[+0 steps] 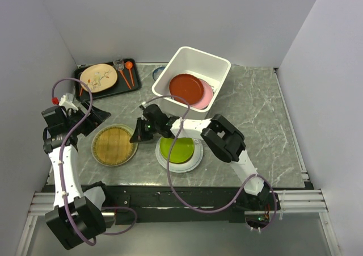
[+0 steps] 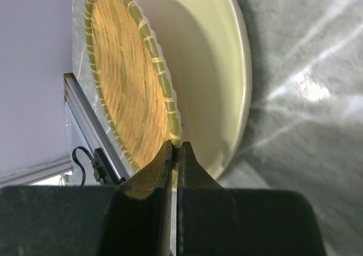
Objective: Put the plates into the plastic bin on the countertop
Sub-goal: Pick up the plate at the center of the board.
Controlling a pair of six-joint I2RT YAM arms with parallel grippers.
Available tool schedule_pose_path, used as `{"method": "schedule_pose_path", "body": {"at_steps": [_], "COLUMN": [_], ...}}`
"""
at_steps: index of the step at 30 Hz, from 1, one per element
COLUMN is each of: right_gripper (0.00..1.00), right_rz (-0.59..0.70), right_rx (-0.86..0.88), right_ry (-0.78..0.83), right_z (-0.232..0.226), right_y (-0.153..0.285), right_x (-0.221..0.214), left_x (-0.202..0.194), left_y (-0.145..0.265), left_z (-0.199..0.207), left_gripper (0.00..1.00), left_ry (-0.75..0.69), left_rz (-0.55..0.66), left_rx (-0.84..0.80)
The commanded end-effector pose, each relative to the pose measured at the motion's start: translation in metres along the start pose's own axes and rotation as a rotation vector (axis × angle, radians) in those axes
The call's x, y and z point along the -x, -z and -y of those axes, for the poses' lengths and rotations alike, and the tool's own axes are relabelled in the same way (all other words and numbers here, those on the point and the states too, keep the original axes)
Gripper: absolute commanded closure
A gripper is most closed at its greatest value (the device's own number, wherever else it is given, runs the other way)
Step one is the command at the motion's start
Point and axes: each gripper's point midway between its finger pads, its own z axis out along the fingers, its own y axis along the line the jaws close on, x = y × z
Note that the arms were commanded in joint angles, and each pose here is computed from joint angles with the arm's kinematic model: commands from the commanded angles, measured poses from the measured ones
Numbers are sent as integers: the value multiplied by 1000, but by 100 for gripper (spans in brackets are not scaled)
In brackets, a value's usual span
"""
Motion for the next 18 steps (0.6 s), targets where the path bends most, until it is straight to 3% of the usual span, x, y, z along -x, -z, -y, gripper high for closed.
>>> {"method": "schedule_pose_path", "body": {"at_steps": [1,18], "right_gripper": [100,100], "right_rz": [83,178], "right_rx": [35,18], "right_ry": [54,100], "right_z": [-31,-46], "right_y": [34,91], "right_x": [24,35], "left_x": [8,7], "left_y": [2,1], "left_z": [5,4], "left_gripper": [16,15], "left_ry": [-49,-49], "left_rz": [41,34], "left_rx": [-19,-26]}}
